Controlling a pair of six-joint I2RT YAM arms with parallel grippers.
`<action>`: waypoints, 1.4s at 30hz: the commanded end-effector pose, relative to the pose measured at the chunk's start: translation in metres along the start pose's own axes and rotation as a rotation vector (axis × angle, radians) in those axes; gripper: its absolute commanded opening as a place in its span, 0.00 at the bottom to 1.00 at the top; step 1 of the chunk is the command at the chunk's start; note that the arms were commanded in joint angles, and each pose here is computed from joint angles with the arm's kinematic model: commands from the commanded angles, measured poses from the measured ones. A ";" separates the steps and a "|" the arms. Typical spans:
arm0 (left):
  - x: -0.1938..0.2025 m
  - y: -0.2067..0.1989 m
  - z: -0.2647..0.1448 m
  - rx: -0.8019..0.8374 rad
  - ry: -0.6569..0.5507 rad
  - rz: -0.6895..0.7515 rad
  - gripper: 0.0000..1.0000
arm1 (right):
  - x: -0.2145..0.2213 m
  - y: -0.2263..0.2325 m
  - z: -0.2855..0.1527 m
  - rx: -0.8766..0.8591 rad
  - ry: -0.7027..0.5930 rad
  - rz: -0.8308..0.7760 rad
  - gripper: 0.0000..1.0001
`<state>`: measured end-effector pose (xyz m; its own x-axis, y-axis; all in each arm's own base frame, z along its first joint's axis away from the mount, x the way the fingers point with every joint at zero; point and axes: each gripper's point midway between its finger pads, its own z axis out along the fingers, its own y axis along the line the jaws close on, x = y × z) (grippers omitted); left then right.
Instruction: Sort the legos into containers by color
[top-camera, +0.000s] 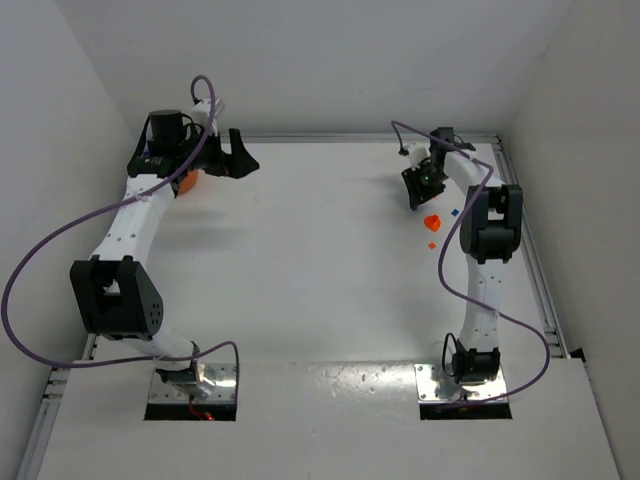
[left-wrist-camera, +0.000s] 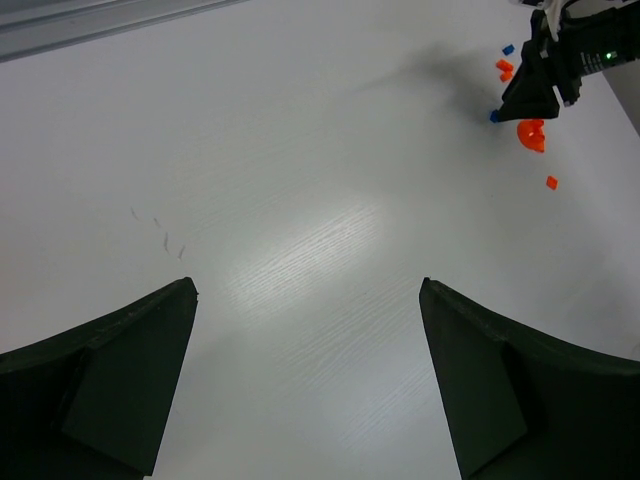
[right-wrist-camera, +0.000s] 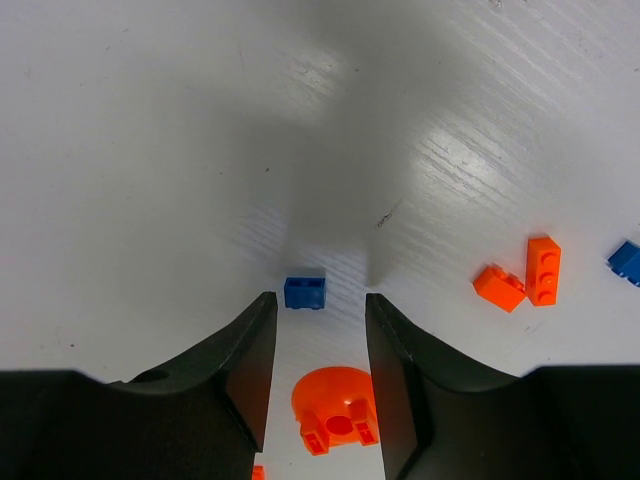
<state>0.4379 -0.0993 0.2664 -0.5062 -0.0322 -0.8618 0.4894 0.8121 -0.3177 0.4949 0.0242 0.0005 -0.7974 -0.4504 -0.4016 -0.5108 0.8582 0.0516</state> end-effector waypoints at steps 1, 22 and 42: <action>-0.018 -0.004 -0.002 0.020 -0.052 0.030 1.00 | -0.016 0.001 -0.022 -0.001 -0.053 -0.016 0.41; -0.013 0.000 -0.003 -0.007 -0.046 0.005 1.00 | 0.000 0.000 0.004 0.030 0.006 -0.014 0.36; -0.003 0.013 -0.005 -0.100 -0.080 -0.047 1.00 | 0.009 0.012 0.019 0.009 0.035 0.004 0.18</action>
<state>0.4438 -0.0890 0.2441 -0.5330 -0.0798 -0.8424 0.3981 0.8548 -0.3329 0.4941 0.0293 -0.0105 -0.7991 -0.4593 -0.3879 -0.5071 0.8616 0.0245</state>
